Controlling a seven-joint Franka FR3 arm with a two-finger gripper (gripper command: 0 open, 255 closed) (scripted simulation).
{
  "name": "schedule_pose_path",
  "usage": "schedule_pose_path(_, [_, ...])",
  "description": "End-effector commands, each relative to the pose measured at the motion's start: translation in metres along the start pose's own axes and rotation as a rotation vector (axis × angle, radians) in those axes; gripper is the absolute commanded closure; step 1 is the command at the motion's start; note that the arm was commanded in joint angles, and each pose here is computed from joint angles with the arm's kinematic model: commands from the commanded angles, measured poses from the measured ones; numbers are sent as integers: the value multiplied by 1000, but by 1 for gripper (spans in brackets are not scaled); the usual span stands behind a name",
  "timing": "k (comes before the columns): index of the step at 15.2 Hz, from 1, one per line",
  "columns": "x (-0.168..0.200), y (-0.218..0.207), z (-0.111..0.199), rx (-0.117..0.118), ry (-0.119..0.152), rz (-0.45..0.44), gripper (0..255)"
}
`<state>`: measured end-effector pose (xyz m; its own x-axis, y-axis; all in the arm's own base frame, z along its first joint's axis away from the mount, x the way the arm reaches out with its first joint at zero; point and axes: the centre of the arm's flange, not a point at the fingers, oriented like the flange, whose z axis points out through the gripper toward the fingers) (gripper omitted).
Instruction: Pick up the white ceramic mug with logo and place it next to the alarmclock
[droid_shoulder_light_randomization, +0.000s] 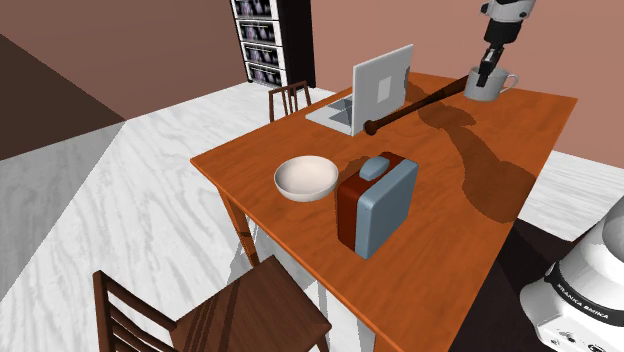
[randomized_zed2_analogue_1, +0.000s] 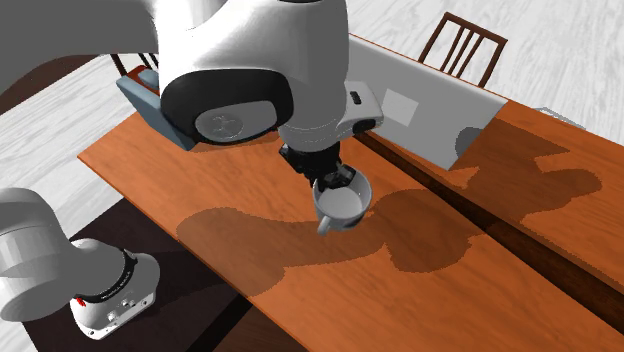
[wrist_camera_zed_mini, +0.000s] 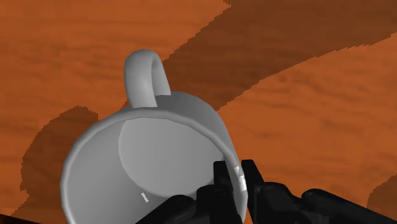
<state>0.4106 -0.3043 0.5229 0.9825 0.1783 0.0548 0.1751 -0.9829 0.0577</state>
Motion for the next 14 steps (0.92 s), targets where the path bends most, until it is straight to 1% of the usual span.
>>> schedule_pose_path(1, [0,1,-12,0,0,0,255])
schedule_pose_path(14, [4,5,-80,0,0,0,255])
